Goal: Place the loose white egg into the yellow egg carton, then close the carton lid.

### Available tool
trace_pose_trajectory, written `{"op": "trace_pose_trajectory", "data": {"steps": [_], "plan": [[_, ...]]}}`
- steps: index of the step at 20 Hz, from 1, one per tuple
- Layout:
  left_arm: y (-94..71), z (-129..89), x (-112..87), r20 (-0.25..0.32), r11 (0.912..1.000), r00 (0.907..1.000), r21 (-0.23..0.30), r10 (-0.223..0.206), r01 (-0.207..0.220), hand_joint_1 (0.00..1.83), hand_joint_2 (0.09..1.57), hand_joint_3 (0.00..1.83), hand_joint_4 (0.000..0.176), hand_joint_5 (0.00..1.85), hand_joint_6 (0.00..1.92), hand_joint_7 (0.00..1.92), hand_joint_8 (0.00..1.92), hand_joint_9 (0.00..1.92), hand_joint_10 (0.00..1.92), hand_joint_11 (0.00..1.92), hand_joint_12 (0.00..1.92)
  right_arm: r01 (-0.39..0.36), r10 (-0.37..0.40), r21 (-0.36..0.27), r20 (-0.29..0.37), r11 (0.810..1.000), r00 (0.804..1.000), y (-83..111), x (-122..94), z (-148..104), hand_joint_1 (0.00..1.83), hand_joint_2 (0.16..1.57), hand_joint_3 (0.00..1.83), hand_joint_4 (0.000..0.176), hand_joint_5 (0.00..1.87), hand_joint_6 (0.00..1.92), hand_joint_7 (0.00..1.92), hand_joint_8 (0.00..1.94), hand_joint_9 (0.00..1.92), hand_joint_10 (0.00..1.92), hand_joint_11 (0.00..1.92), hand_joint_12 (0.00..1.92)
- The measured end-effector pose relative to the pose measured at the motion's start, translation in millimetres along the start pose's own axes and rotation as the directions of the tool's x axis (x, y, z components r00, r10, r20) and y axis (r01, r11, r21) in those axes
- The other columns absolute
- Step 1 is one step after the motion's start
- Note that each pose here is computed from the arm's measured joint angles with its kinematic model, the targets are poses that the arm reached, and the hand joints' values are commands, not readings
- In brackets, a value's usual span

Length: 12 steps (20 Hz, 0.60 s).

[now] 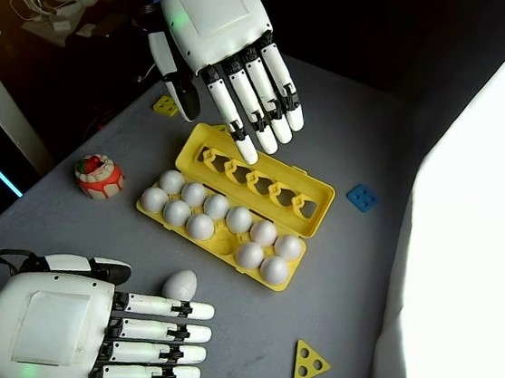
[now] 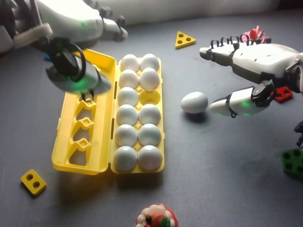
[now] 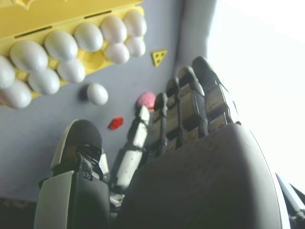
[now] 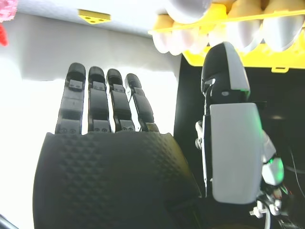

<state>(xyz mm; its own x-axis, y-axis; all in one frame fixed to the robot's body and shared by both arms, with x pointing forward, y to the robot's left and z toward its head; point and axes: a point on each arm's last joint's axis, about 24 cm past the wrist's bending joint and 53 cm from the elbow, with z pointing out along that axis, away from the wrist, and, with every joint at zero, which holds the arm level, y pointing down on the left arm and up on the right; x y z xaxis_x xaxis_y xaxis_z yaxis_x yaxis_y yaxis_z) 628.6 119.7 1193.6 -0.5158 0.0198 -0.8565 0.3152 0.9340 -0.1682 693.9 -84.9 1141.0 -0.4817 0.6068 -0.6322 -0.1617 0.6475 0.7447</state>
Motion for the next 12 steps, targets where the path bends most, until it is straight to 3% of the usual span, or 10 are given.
{"op": "trace_pose_trajectory", "data": {"steps": [2, 4, 8, 12], "plan": [[0.5, -1, -2.4, 0.002, 0.9997, 0.9997, -0.004, -0.025, 0.025, 0.4, 1.29, 0.0, 0.02, 0.11, 0.0, 0.17, 0.0, 0.18, 0.0, 0.0, 0.53, -0.005, 0.005, -0.003, -0.006, 1.0, 1.0, 1.8, 4, 3, 0.79, 1.08, 0.0, 0.0, 0.06, 0.01, 0.01, 0.0, 0.0, 0.0, 0.0, 0.0], [0.8, -2, -9.6, 0.027, 1.0, 0.9996, -0.005, -0.007, 0.007, 0.39, 1.29, 0.0, 0.02, 0.12, 0.0, 0.19, 0.0, 0.18, 0.0, 0.0, 0.55, -0.008, 0.008, -0.009, -0.015, 1.0, 1.0, 5.0, 10, 7, 0.8, 1.08, 0.0, 0.0, 0.08, 0.02, 0.01, 0.0, 0.0, 0.0, 0.0, 0.0], [1.4, -1, -5.5, 0.018, 1.0, 0.9998, -0.006, -0.004, 0.004, 0.39, 1.29, 0.0, 0.025, 0.12, 0.0, 0.18, 0.0, 0.2, 0.0, 0.0, 0.67, -0.022, 0.021, -0.018, -0.027, 1.0, 0.999, 11.1, 19, 15, 0.8, 1.09, 0.01, 0.0, 0.08, 0.02, 0.01, 0.0, 0.0, 0.0, 0.0, 0.0], [2.5, 0, -7.5, 0.029, 0.9998, 0.9995, -0.011, 0.016, -0.015, 0.39, 1.29, 0.0, 0.013, 0.14, 0.01, 0.22, 0.01, 0.21, 0.01, 0.0, 0.66, -0.043, 0.043, -0.004, -0.01, 0.999, 0.999, 6.2, 18, 26, 0.79, 1.09, 0.01, 0.0, 0.07, 0.01, 0.02, 0.0, 0.0, 0.0, 0.0, 0.0]]}}
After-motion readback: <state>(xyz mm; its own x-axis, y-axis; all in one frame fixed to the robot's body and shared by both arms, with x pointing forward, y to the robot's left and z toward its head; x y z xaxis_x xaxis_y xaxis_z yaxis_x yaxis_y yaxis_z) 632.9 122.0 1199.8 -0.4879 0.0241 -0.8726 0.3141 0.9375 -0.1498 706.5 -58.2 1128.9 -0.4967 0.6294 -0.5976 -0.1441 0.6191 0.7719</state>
